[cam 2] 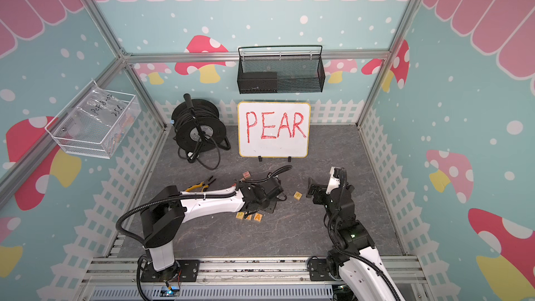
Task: Spell the uppercase word “pear” with letter blocks
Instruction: Place the letter block at the center of the board.
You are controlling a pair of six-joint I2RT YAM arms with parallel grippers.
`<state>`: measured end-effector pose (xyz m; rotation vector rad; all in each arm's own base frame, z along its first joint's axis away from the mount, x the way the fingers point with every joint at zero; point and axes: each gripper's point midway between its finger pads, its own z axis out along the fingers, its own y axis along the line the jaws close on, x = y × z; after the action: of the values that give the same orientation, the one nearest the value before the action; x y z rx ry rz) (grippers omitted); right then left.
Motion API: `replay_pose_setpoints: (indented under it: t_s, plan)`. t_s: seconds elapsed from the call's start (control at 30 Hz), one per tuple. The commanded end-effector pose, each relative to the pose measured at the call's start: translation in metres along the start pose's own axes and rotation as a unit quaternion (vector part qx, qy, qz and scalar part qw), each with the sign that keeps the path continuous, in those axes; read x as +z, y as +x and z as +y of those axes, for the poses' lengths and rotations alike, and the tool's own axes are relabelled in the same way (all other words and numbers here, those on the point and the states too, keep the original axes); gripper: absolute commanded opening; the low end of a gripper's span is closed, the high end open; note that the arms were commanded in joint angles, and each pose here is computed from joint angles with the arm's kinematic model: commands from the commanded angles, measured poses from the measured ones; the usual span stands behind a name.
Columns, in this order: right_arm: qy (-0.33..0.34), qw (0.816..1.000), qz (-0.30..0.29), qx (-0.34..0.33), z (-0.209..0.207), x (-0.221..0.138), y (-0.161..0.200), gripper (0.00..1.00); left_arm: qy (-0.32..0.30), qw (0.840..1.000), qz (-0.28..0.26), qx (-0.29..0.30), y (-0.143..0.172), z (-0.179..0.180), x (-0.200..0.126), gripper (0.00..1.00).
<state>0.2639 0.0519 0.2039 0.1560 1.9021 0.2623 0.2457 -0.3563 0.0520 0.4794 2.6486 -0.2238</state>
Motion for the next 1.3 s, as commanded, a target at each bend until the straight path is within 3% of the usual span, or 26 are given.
replay_pose_setpoints:
  t_s: [0.0,0.37,1.27]
  plan:
    - [-0.016,1.000,-0.009,-0.003,0.006,0.003,-0.004,1.00,0.009,0.999,-0.004,-0.035,0.006,-0.002,-0.010,0.29]
    - [-0.026,1.000,-0.004,-0.003,0.011,0.006,-0.004,0.99,0.017,0.999,0.018,-0.044,0.037,-0.008,-0.012,0.29]
    - [-0.016,1.000,-0.006,-0.007,0.008,0.007,-0.005,0.99,0.011,0.997,0.057,-0.042,0.057,-0.009,0.000,0.29]
